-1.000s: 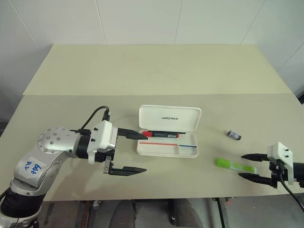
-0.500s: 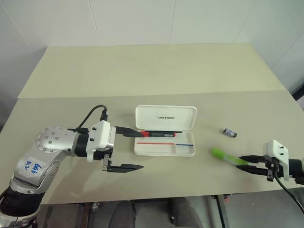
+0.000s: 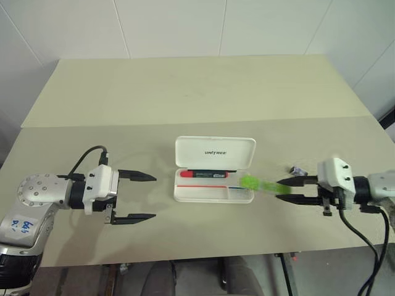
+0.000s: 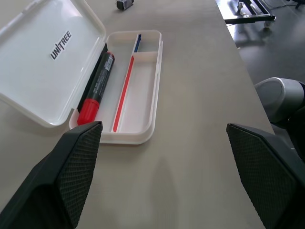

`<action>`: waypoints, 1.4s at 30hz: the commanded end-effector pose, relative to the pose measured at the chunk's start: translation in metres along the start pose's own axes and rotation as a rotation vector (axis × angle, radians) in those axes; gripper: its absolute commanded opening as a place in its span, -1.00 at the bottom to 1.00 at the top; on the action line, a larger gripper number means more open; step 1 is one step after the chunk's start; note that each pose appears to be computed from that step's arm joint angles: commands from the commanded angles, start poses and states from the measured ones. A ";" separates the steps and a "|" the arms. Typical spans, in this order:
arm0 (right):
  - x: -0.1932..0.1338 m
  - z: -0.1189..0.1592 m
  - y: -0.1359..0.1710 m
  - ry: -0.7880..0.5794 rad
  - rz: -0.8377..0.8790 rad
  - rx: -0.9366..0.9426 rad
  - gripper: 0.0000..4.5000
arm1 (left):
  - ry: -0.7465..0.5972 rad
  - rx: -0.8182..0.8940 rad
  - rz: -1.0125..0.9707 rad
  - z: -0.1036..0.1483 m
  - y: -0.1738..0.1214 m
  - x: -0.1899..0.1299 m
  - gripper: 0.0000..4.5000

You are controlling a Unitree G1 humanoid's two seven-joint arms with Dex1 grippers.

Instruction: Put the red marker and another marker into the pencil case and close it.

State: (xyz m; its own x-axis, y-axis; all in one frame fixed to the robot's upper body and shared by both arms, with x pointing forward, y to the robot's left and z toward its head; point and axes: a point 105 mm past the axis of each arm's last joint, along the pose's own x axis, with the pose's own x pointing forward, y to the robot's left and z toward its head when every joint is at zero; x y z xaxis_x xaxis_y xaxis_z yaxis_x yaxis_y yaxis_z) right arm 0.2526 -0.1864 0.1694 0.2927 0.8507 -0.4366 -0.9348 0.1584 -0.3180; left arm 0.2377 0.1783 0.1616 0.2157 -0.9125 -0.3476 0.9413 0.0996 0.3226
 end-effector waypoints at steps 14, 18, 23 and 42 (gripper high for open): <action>0.099 0.030 -0.010 -0.137 0.187 -0.108 -0.52 | 0.006 0.059 0.013 0.004 0.001 0.000 1.00; 0.117 0.034 -0.012 -0.147 0.196 -0.118 -0.52 | 0.006 0.060 0.017 0.005 0.001 0.001 1.00; 0.134 0.038 -0.001 -0.171 0.230 -0.117 -0.52 | 0.005 0.063 0.029 0.006 0.002 0.002 1.00; 0.148 0.031 -0.003 -0.154 0.197 -0.099 0.13 | -0.007 0.070 0.042 0.010 0.002 0.008 1.00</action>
State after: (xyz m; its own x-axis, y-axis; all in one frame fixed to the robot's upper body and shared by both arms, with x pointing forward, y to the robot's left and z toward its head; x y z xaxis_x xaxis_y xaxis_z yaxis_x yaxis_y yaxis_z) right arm 0.2932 -0.0487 0.1213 0.0679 0.9177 -0.3915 -0.9599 -0.0468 -0.2763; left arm 0.2399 0.1707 0.1627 0.2523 -0.9080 -0.3346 0.9212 0.1196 0.3702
